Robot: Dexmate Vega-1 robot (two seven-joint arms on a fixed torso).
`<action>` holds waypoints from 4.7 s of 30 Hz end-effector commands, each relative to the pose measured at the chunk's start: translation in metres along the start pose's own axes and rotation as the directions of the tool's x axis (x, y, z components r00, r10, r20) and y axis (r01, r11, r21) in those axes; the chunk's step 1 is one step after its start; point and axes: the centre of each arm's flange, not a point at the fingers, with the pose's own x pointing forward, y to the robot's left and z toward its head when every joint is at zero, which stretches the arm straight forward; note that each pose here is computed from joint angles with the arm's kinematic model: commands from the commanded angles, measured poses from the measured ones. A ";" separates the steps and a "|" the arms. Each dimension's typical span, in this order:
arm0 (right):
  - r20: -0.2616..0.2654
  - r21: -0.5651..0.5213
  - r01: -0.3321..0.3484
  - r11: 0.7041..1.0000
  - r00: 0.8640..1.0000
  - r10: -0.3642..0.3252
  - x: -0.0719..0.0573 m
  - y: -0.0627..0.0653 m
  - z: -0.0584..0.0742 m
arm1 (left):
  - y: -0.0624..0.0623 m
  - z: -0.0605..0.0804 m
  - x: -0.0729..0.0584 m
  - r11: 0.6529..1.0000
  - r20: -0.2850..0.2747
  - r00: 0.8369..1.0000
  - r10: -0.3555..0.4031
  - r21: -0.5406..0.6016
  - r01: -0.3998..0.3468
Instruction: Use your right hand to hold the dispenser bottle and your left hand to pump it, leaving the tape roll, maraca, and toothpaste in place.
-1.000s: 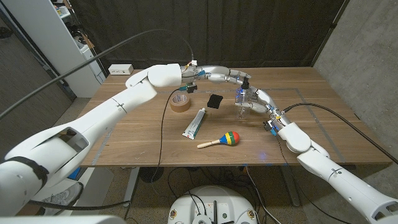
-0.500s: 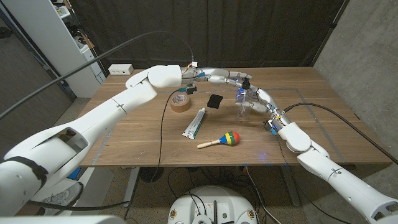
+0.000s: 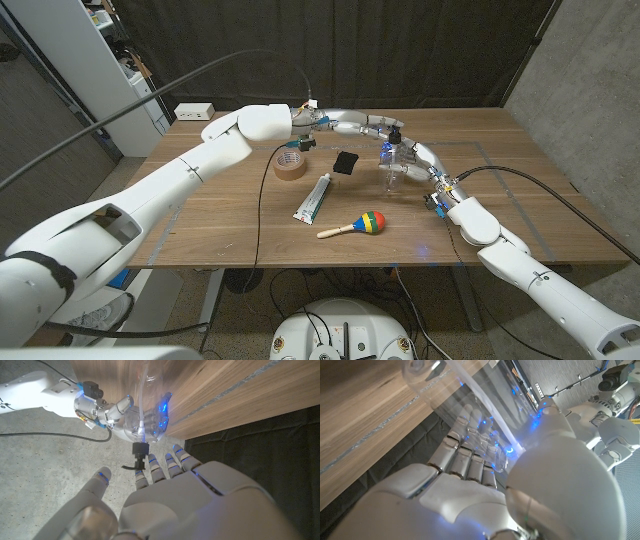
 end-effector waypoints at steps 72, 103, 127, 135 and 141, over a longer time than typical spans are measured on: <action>-0.045 0.036 0.007 0.999 0.999 -0.006 0.000 0.006 -0.016 | 0.056 0.009 -0.019 0.969 -0.014 0.979 0.205 0.144 -0.201; -0.047 0.047 0.041 0.998 0.998 -0.039 0.019 0.005 -0.022 | 0.049 -0.015 -0.071 0.858 -0.233 0.835 0.498 -0.010 -0.514; -0.060 0.068 0.085 0.994 0.995 -0.081 0.044 0.001 -0.037 | 0.001 -0.038 -0.121 0.551 -0.470 0.574 0.670 -0.203 -0.809; -0.081 0.079 0.078 0.994 0.994 -0.071 0.053 0.001 -0.044 | -0.015 -0.042 -0.123 0.465 -0.515 0.513 0.686 -0.231 -0.855; -0.094 0.088 0.080 0.993 0.993 -0.071 0.057 0.001 -0.049 | -0.030 -0.047 -0.133 0.378 -0.566 0.445 0.694 -0.240 -0.894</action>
